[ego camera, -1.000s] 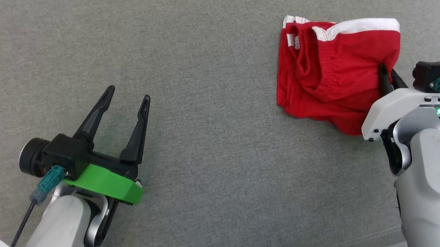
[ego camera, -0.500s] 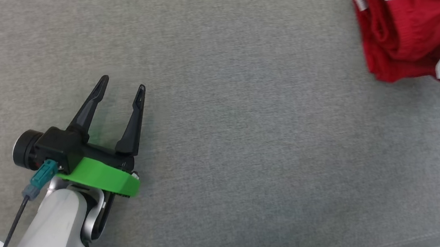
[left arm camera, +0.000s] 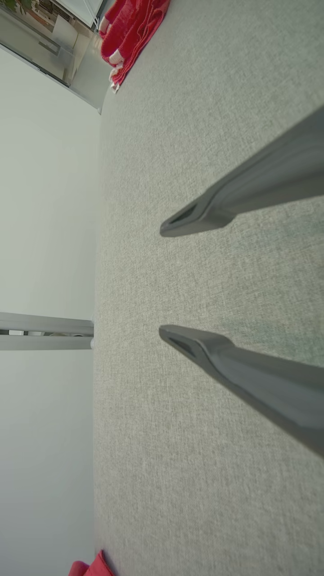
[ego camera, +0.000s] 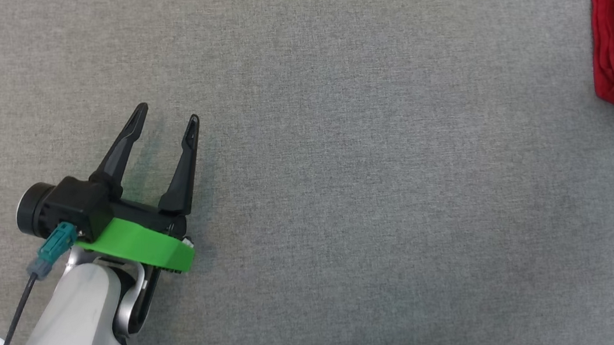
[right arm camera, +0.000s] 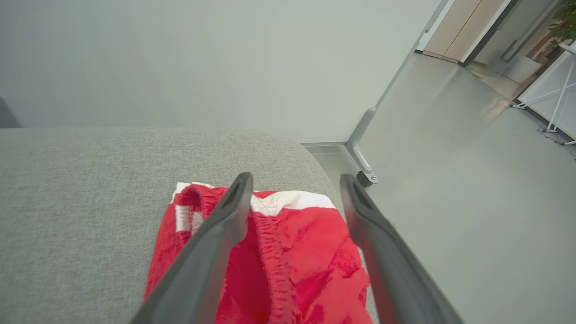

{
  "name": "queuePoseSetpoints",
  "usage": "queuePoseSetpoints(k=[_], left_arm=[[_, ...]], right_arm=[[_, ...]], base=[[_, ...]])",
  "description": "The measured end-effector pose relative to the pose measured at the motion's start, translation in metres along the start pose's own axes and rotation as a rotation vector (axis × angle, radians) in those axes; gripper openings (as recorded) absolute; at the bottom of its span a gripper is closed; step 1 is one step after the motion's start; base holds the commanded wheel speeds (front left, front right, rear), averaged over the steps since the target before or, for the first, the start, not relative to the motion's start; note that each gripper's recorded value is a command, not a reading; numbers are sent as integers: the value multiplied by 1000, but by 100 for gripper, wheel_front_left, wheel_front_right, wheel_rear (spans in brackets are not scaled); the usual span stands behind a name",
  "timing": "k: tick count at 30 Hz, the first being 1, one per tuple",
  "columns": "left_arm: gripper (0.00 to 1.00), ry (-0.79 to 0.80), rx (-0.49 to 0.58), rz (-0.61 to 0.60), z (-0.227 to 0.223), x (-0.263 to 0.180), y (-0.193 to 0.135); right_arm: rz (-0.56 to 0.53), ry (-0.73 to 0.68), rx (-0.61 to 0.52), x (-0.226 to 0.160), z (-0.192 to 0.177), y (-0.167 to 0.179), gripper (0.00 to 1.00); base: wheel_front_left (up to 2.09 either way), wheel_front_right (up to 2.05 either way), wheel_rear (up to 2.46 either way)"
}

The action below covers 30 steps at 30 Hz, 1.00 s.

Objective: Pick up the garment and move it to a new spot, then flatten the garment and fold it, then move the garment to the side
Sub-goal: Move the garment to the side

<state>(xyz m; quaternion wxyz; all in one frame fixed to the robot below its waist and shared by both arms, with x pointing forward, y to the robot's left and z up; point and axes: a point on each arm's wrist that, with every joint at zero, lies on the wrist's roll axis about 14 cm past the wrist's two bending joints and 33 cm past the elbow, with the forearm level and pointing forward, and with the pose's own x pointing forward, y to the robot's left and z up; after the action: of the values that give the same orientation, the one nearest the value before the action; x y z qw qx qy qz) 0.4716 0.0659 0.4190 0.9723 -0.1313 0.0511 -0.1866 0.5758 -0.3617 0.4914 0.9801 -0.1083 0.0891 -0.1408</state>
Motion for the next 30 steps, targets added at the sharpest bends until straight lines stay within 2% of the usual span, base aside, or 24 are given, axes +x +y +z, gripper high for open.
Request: queuePoseSetpoints(k=[9, 15, 21, 30], left_arm=[[100, -37, -1, 21, 17, -5, 0], [100, -74, -8, 69, 35, -18, 7], [100, -91, -13, 156, 48, -50, 23], [100, -105, -23, 278, 54, -111, 41]], right_arm=[[100, -65, -22, -14, 21, 42, 100], [186, -112, -10, -36, 39, 76, 100], [261, -165, 71, -73, 52, 109, 100], [330, -216, 156, -137, 43, 134, 100]], base=[[0, 0, 0], [0, 0, 0], [0, 0, 0], [0, 0, 0]])
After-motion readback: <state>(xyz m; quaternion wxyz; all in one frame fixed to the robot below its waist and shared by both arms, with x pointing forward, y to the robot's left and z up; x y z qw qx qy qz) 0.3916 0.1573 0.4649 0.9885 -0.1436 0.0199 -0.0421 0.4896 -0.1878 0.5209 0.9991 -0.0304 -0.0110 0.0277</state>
